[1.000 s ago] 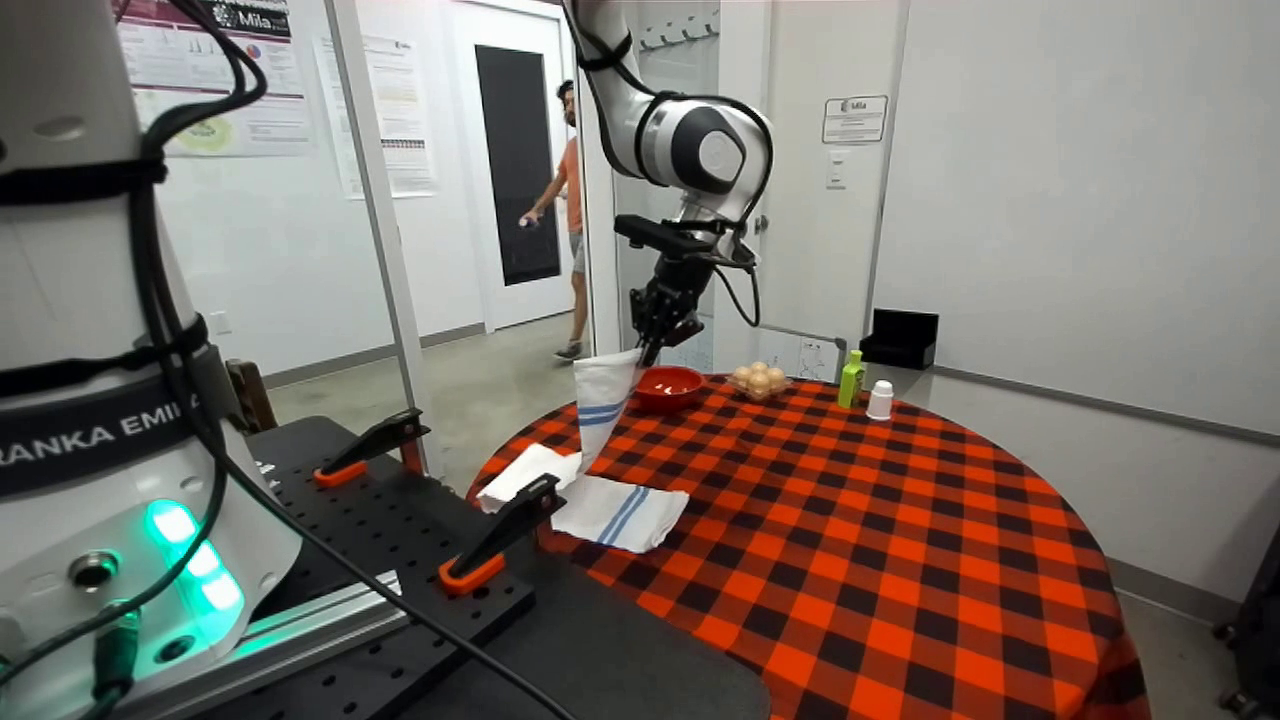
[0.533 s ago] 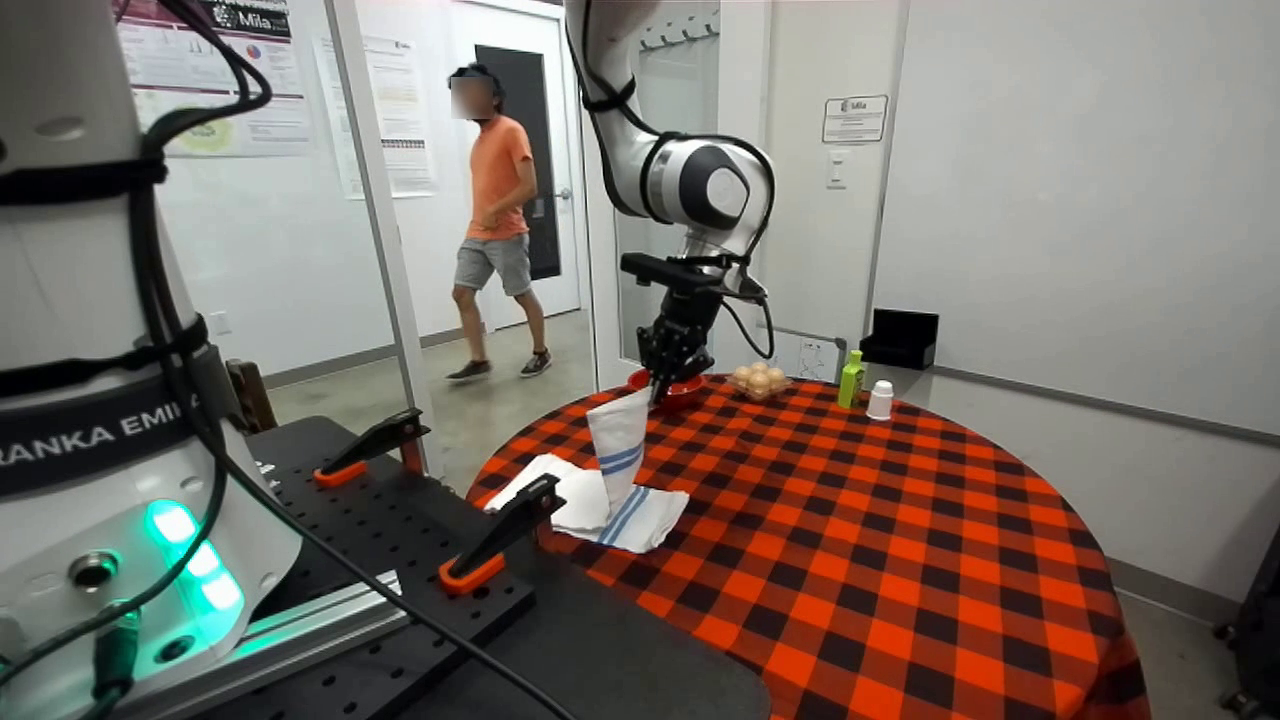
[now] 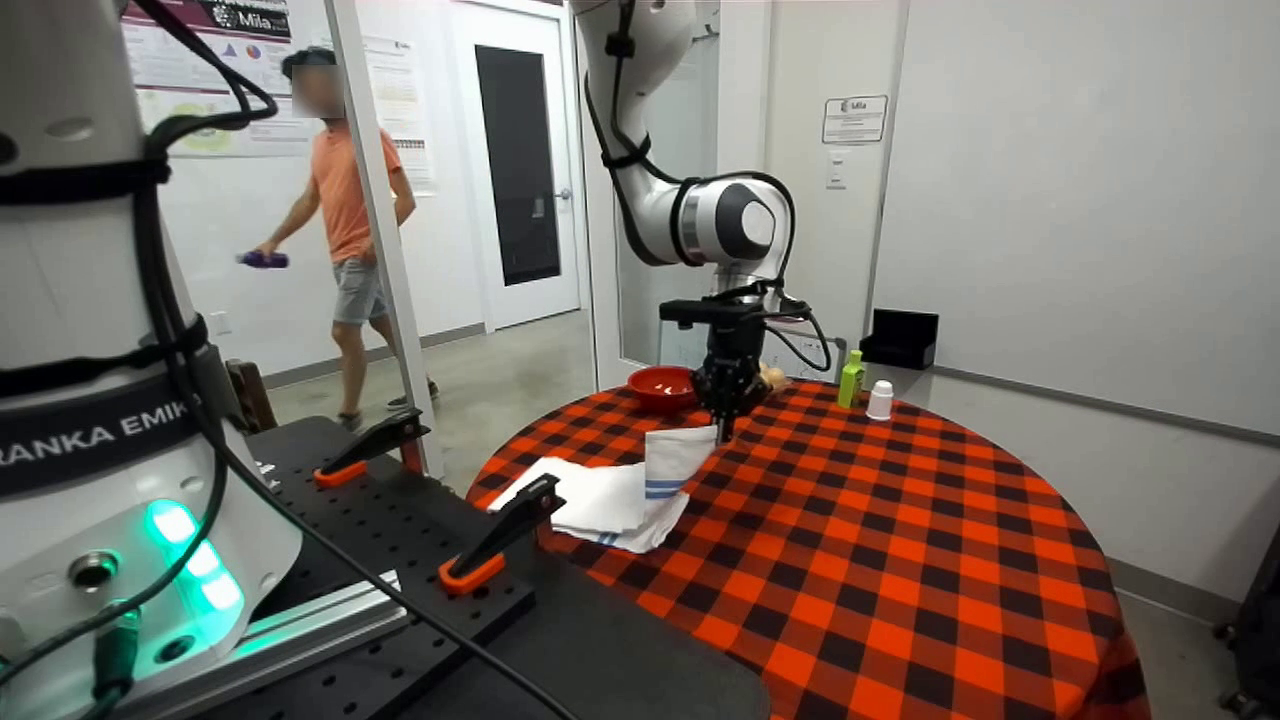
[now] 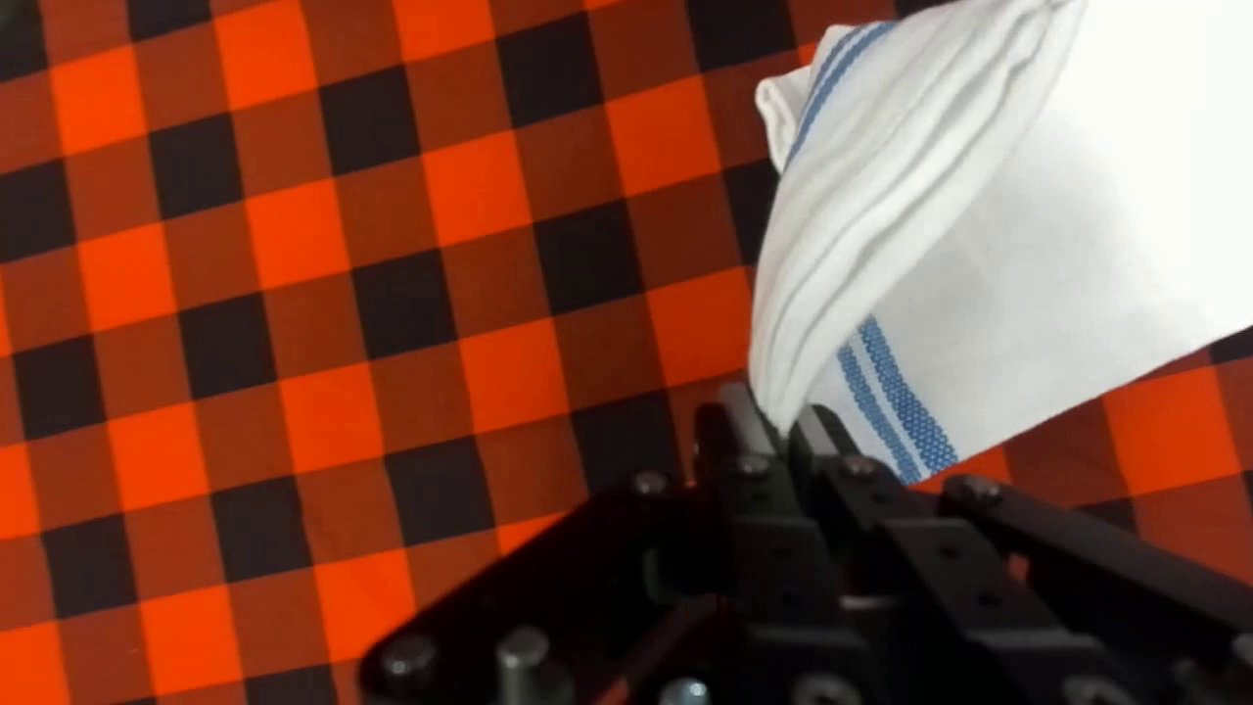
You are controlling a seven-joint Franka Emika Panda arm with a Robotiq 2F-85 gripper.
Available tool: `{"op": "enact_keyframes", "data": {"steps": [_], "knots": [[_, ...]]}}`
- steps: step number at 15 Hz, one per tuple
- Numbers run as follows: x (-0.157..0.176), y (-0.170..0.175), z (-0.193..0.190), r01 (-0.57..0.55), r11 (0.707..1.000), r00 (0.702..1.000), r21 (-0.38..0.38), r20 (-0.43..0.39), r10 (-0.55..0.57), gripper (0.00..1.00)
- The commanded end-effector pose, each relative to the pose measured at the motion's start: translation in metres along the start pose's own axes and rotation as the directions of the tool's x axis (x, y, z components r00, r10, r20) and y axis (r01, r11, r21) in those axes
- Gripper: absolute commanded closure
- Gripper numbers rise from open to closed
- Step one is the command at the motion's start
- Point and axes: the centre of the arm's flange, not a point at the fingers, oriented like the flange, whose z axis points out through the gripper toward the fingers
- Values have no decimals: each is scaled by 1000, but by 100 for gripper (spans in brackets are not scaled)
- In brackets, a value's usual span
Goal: Pick up the white and blue towel, set the towel down and fold it three times over
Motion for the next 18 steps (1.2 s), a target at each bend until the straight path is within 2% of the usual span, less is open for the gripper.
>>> {"op": "enact_keyframes", "data": {"steps": [1,5,9,11,13,18], "knots": [[26,5,8,-49,995,999,-91,-25,47,99],[34,14,10,-107,984,994,-140,-34,103,99],[37,17,9,-103,982,995,-156,-13,102,99],[40,23,7,-143,973,990,-181,-39,138,99],[44,29,3,-232,952,972,-201,-90,218,99],[43,32,-5,-432,870,902,-238,-121,415,99]]}}
